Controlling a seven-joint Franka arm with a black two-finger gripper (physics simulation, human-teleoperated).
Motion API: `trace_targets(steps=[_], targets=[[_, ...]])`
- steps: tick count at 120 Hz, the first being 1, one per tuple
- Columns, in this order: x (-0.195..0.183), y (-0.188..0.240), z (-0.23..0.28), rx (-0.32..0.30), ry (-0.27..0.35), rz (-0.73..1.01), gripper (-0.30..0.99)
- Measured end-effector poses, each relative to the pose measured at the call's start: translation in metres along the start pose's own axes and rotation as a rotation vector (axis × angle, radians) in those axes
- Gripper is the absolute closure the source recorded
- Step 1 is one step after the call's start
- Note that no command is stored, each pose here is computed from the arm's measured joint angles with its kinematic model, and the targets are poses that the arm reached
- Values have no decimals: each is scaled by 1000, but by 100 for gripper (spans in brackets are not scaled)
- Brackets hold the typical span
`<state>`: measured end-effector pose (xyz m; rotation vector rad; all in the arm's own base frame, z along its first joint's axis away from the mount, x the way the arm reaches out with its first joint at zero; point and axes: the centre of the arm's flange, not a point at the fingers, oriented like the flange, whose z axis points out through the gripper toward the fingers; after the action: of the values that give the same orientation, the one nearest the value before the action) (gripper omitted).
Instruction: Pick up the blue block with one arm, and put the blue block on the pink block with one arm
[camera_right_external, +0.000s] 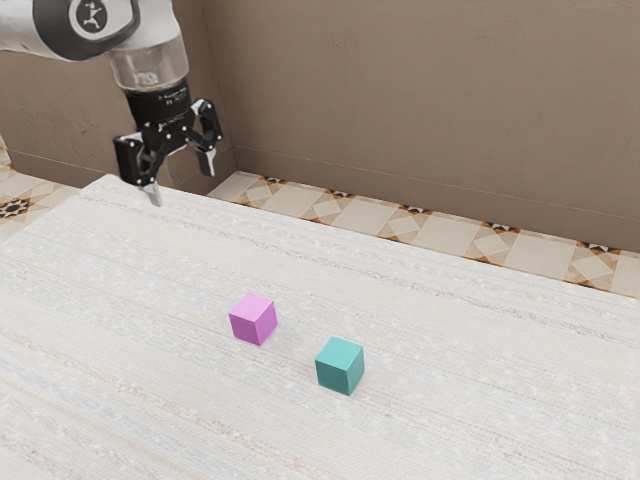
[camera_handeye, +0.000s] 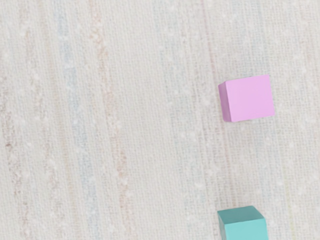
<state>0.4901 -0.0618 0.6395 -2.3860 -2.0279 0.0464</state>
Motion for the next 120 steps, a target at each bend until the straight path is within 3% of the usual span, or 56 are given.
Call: trace_targets(steps=[16,39,61,78,91,107,120], targets=[[-5,12,14,-15,-4,2,0],[-40,36,87,50,-92,38,0],[-82,61,146,92,-4,434,0],[-91,66,210,105,-1,712,0],[-73,73,249,85,-15,842,0],[-96,84,271,21,-7,1048,0],[-94,93,284,-18,-6,1146,0]])
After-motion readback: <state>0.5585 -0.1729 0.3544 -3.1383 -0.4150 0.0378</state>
